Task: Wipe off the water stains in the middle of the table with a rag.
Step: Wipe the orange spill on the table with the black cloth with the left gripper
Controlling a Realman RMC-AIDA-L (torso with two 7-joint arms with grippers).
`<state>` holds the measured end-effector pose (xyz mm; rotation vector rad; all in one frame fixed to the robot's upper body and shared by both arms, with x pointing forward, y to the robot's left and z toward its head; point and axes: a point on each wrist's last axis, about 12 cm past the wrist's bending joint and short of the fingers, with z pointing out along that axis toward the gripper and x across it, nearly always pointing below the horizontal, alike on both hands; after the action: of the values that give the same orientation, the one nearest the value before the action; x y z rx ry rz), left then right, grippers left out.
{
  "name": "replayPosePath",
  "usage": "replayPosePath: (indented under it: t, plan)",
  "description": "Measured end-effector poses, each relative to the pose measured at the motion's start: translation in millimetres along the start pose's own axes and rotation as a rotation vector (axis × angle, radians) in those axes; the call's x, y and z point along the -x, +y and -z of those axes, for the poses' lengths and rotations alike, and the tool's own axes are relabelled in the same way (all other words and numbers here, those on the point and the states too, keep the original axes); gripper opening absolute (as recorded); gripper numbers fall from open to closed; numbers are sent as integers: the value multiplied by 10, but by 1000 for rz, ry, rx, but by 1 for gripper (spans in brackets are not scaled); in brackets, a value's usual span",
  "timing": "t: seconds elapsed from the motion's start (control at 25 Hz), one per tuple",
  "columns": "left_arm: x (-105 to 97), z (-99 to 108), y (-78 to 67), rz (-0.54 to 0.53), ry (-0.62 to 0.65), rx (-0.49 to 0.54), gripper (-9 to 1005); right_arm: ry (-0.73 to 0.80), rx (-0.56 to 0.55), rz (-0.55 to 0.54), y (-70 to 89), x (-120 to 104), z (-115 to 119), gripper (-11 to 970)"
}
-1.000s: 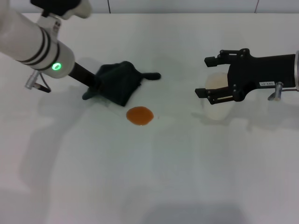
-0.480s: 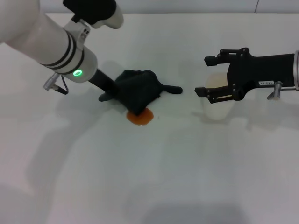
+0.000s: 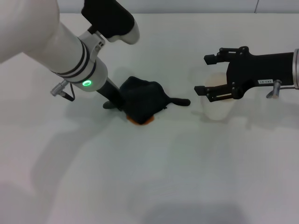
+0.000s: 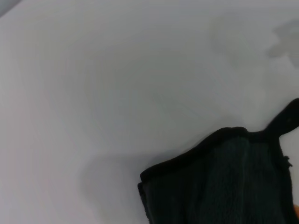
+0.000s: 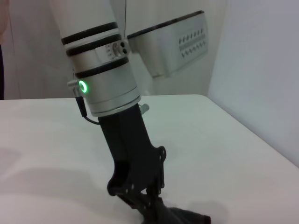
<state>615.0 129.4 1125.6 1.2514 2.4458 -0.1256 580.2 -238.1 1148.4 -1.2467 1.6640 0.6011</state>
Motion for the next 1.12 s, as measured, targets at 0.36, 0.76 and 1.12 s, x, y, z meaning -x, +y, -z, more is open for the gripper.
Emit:
replayPosePath:
  t: [0.36,0.76,1.12]
  plan:
    - [-6,-10,-1,-12,16,10,87,-1,-1,-3,-5,-2,1,842]
    - [103,70,-67,-83,-34,11,86,0,-8,-3,-15,1,0,842]
    - [47,-44,-274,-193,22,-10,86,-8,-32,-12,-38,-6,19,842]
